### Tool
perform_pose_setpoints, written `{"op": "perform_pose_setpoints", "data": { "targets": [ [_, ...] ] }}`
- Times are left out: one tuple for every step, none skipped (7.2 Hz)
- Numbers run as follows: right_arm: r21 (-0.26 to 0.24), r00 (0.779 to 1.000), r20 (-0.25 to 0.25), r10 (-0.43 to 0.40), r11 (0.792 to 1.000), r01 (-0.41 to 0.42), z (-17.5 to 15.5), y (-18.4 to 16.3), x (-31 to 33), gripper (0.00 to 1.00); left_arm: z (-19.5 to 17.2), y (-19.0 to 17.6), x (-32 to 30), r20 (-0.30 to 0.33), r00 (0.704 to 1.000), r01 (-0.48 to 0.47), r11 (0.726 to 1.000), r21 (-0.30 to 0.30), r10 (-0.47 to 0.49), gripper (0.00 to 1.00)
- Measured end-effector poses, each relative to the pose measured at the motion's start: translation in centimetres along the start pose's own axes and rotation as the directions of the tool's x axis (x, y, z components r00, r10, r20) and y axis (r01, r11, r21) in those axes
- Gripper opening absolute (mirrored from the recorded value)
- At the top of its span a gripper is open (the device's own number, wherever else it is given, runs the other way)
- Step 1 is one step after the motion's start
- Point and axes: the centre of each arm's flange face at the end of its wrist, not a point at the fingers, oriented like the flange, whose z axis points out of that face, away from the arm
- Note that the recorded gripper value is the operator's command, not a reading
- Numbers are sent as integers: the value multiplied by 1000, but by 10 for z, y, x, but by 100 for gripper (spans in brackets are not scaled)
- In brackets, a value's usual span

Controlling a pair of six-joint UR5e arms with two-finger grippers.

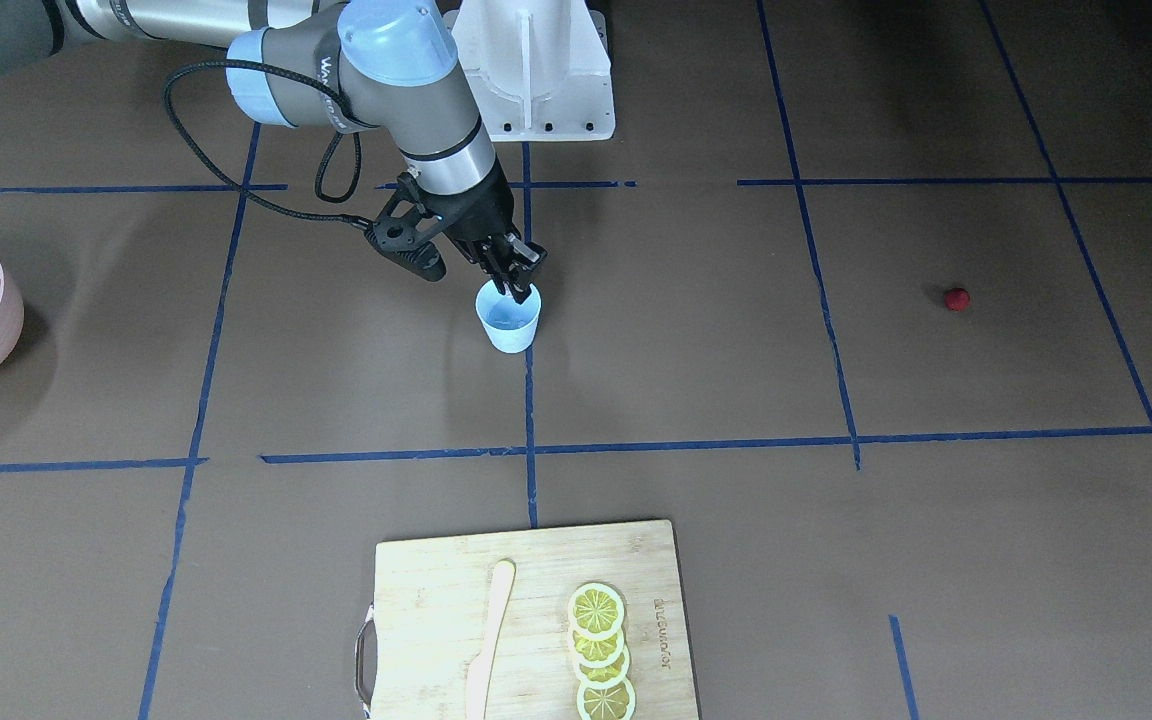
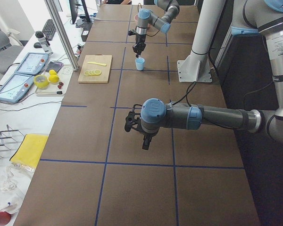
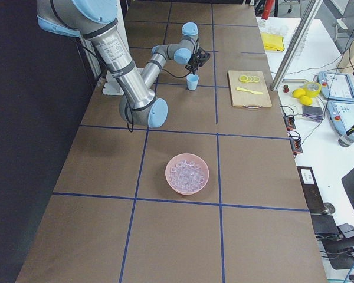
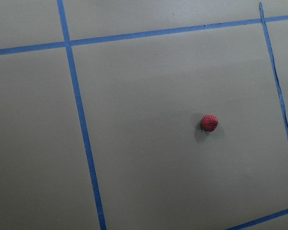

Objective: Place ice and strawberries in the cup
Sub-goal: 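Open the right gripper to drop the ice cube into the cup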

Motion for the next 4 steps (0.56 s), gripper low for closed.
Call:
{"op": "perform_pose_setpoints", "data": {
  "targets": [
    [-1, 1000, -6, -4, 1000, 4, 4, 1, 2, 47, 0, 0, 0, 0, 1000, -1, 1000, 0, 1, 100],
    [-1, 1000, -11, -6, 1000, 6, 6, 2, 4, 49, 0, 0, 0, 0, 1000, -1, 1000, 1, 1, 100],
    [-1, 1000, -14, -6, 1000, 6, 8, 1, 6, 53, 0, 0, 0, 0, 1000, -1, 1000, 1, 1, 100],
    [-1, 1000, -16, -6, 1000, 6, 8, 1, 7, 55, 0, 0, 0, 0, 1000, -1, 1000, 0, 1, 100]
  ]
}}
